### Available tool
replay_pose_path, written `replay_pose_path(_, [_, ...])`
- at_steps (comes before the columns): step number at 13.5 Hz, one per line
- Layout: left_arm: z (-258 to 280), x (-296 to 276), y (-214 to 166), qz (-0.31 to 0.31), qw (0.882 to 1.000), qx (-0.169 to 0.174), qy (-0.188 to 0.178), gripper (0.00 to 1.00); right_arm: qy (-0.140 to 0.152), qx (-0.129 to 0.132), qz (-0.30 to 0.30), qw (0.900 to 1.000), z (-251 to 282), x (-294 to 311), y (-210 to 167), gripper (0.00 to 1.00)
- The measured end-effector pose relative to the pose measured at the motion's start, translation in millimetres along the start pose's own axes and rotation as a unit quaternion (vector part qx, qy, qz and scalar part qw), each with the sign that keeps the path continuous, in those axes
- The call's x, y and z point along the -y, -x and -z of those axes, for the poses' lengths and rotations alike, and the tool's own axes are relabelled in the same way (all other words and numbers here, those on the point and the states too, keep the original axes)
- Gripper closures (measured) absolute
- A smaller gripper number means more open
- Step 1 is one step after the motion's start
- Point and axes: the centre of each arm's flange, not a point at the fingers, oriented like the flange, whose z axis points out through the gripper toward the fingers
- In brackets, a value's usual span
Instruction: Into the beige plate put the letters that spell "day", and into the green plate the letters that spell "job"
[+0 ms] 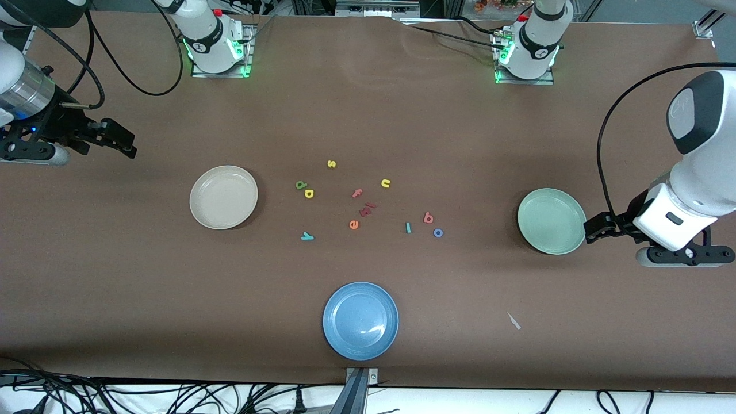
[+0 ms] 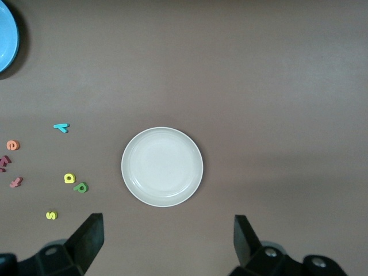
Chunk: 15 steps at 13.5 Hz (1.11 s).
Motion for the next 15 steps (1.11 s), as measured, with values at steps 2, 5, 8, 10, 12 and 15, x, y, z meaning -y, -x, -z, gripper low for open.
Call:
replay_pose_path(2, [-0.1, 3.0, -0.3, 0.002, 1.0, 0.0, 0.0, 0.0, 0.0, -0.001, 0.0, 1.0, 0.1, 0.0, -0.2, 0.0])
replay_pose_path(5, [-0.1, 3.0, -0.3, 0.002, 1.0, 0.0, 0.0, 0.0, 0.0, -0.001, 0.0, 1.0, 0.1, 0.0, -0.2, 0.0])
replay_pose_path(8, [-0.1, 3.0, -0.3, 0.002, 1.0, 0.0, 0.0, 0.0, 0.0, -0.001, 0.0, 1.0, 0.1, 0.0, -0.2, 0.0])
replay_pose_path(10, [-0.1, 3.0, -0.3, 0.002, 1.0, 0.0, 0.0, 0.0, 0.0, -0.001, 0.0, 1.0, 0.1, 0.0, -0.2, 0.0])
replay_pose_path(12, [-0.2, 3.4, -0.2, 0.002, 1.0, 0.0, 0.0, 0.0, 0.0, -0.001, 0.0, 1.0, 0.1, 0.0, -0.1, 0.0])
replay_pose_path(15, [-2.9, 4.5, 2.4, 0.007, 1.0, 0.014, 0.011, 0.0, 0.0, -0.001, 0.0, 1.0, 0.1, -0.1, -0.1, 0.0])
